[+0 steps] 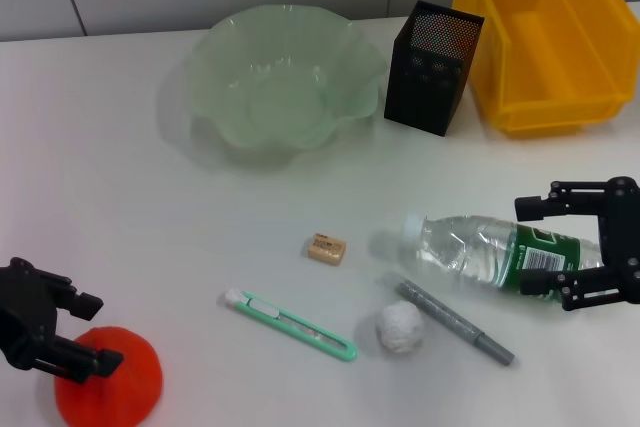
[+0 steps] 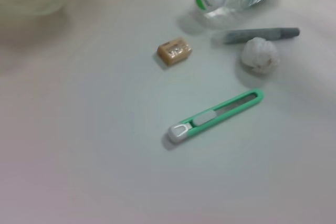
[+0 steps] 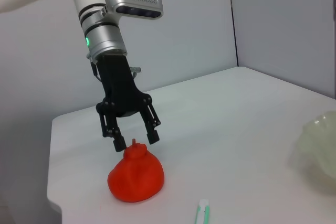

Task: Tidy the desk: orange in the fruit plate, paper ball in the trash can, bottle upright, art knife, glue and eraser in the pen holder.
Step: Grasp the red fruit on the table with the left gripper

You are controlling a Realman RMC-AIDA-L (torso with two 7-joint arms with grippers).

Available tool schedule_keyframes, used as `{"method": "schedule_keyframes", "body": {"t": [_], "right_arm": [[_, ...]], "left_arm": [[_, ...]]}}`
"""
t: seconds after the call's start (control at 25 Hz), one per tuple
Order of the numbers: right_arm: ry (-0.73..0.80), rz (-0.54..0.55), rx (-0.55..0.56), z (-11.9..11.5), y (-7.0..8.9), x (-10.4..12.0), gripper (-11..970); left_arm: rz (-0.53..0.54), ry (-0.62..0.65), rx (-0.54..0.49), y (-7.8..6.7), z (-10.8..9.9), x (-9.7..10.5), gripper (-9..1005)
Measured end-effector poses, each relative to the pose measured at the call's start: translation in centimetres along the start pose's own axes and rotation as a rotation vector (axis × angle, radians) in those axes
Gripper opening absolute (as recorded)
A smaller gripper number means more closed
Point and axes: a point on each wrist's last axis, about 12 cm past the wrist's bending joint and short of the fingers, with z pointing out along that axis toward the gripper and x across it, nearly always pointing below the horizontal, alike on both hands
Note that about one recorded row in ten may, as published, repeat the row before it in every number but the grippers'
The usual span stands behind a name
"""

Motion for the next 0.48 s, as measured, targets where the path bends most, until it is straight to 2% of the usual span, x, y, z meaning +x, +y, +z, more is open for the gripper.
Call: {"method": "schedule_keyframes", "body": {"t": [0.48], "right_arm": [[0.002, -0.002, 0.001, 0.06, -0.04, -0.01, 784]], "left_arm": [[-0.009, 0.056, -0.037, 0.32, 0.36, 0.33, 701]]}}
